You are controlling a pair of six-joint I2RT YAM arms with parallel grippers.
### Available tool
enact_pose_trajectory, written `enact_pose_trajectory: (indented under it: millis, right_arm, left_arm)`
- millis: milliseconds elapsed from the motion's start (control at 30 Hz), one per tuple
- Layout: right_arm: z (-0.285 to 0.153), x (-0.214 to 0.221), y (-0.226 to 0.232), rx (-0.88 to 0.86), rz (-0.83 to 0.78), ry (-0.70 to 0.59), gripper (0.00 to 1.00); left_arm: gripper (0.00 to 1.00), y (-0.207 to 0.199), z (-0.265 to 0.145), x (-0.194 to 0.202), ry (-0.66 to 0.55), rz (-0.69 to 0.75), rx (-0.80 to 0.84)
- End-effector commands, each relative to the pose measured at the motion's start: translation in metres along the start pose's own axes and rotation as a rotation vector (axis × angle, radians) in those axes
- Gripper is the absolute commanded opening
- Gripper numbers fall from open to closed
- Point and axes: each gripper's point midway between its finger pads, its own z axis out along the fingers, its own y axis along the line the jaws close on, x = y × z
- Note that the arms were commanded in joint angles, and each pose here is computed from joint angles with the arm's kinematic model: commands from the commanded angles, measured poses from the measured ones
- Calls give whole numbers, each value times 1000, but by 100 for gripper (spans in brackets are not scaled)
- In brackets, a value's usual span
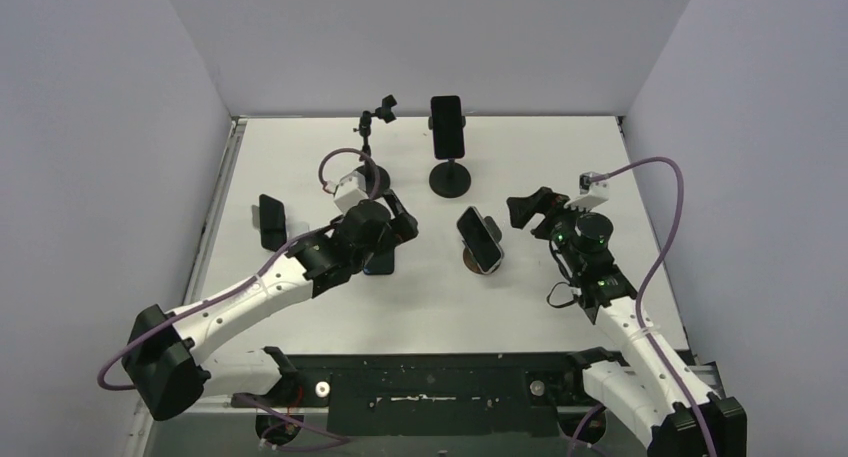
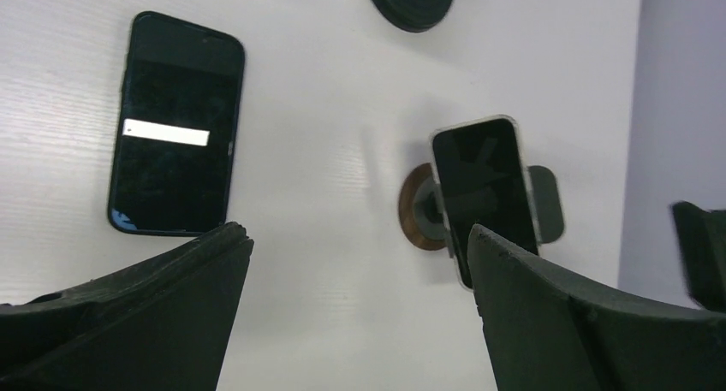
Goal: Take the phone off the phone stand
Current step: Place the phone stand with the phone at the center of the board, then remove the phone from the phone stand.
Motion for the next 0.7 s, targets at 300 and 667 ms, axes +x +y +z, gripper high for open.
enact_pose_trajectory:
  millis: [300, 667]
  right_arm:
    - [-13, -41, 13, 48, 85, -56, 100]
    - [-29, -40, 18, 14, 32, -51, 99]
  left_arm:
    - [97, 33, 1, -8, -56, -259, 105]
    - [97, -52, 37, 27, 159, -348, 212]
